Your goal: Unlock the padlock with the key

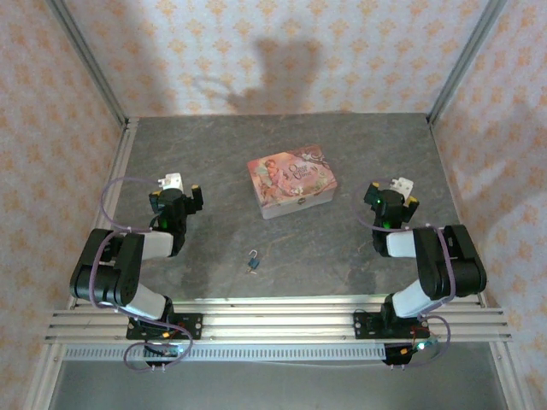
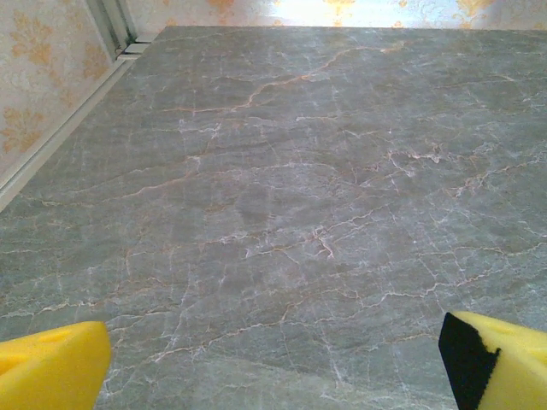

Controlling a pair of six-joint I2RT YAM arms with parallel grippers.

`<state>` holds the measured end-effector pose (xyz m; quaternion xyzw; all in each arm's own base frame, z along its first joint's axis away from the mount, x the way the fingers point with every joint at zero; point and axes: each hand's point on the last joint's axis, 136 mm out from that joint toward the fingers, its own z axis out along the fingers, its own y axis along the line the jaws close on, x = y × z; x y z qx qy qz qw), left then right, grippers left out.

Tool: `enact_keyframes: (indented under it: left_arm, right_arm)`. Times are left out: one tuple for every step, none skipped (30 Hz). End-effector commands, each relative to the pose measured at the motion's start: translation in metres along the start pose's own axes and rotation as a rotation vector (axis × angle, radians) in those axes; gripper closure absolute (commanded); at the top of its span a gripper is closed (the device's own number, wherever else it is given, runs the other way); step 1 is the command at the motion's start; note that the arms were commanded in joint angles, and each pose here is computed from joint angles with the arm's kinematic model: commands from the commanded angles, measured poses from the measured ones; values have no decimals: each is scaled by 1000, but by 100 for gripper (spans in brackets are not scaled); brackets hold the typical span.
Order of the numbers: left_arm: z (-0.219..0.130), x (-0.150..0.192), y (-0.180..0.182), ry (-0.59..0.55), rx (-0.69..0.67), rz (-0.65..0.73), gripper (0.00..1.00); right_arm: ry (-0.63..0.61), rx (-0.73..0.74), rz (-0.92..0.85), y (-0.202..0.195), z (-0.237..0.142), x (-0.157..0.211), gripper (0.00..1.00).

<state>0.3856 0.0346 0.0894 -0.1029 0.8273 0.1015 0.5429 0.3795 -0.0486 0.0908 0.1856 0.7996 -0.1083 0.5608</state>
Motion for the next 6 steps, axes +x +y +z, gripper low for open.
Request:
enact_keyframes:
  left_arm:
    - [1, -7, 0, -15, -2, 14, 0]
    - [1, -7, 0, -15, -2, 13, 0]
    - [0, -7, -1, -15, -1, 13, 0]
    - [1, -7, -1, -15, -2, 13, 0]
    - [1, -7, 0, -16, -2, 12, 0]
    - [1, -7, -1, -15, -1, 13, 0]
  right_arm:
    - [-1, -5, -5, 2, 3, -5, 1]
    - [-4, -4, -4, 2, 3, -5, 1]
    - [-5, -5, -3, 2, 2, -5, 0]
    - [-6, -6, -2, 2, 2, -5, 1]
    - [-9, -6, -1, 2, 1, -6, 1]
    - [-8, -6, -2, 1, 1, -5, 1]
